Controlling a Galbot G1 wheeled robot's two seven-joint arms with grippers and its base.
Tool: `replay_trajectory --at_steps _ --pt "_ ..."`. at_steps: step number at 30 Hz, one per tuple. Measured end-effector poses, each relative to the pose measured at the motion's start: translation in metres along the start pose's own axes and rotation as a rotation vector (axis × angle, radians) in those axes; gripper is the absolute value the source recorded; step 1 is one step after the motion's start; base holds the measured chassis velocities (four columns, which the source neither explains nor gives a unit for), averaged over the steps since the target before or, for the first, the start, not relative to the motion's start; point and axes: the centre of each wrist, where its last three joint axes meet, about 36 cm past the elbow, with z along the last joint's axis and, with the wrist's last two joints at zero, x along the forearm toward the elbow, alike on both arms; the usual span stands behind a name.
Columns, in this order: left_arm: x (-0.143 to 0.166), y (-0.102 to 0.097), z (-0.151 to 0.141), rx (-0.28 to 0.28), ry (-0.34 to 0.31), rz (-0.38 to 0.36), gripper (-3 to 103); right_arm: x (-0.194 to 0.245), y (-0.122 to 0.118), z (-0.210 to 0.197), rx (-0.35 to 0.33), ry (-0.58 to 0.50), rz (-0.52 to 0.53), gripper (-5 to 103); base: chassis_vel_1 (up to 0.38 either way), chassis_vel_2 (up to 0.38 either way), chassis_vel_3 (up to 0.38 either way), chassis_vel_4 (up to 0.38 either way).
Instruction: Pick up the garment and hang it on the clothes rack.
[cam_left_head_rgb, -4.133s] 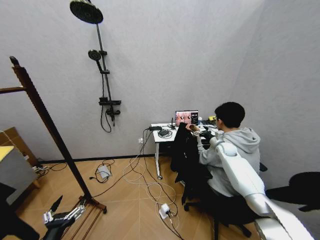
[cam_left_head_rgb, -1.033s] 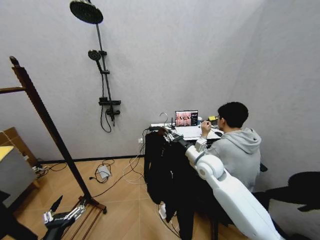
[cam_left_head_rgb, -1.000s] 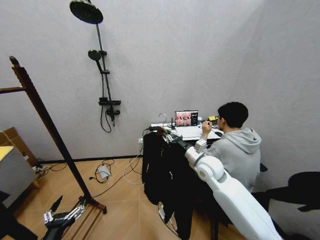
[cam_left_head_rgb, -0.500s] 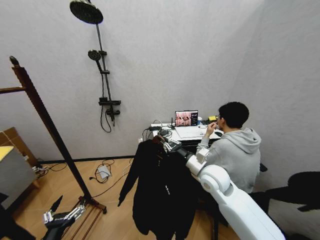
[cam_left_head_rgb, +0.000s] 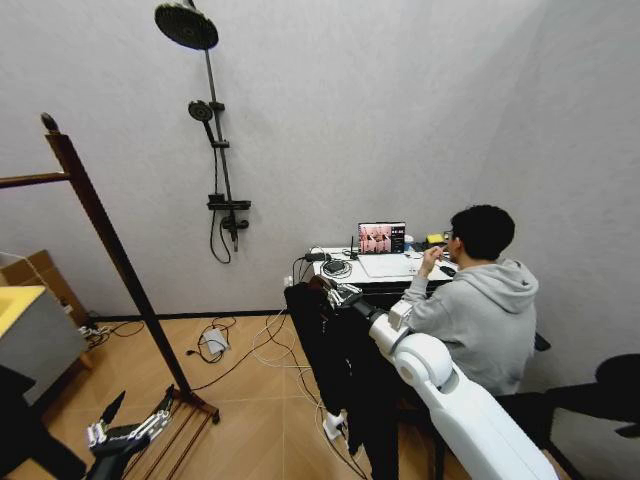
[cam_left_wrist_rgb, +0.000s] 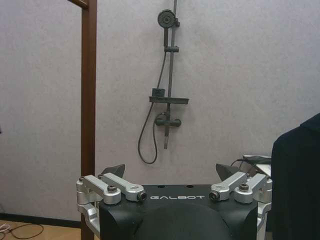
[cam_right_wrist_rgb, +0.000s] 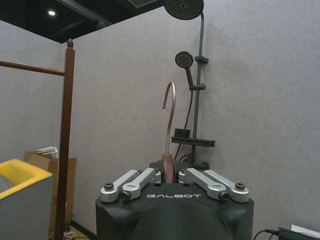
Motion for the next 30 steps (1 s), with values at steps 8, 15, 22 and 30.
replay_trajectory --at_steps 8,15,22,30 --pt "0.000 0.000 0.000 0.000 0.000 0.000 100 -0.001 0.002 0.003 -0.004 -0.006 0.006 9 0.086 0.080 0.094 0.078" --pt "0.000 0.000 0.000 0.000 0.000 0.000 100 -0.001 0.000 0.010 0.001 0.001 0.008 9 0.119 0.123 0.128 0.108" --pt "0.000 0.000 0.000 0.000 0.000 0.000 100 0.001 0.001 0.012 0.005 0.006 0.007 9 0.096 0.157 0.154 0.085" --pt "0.000 0.000 0.000 0.000 0.000 0.000 100 0.002 0.002 0.011 0.009 0.003 0.005 9 0.024 0.215 0.232 0.017"
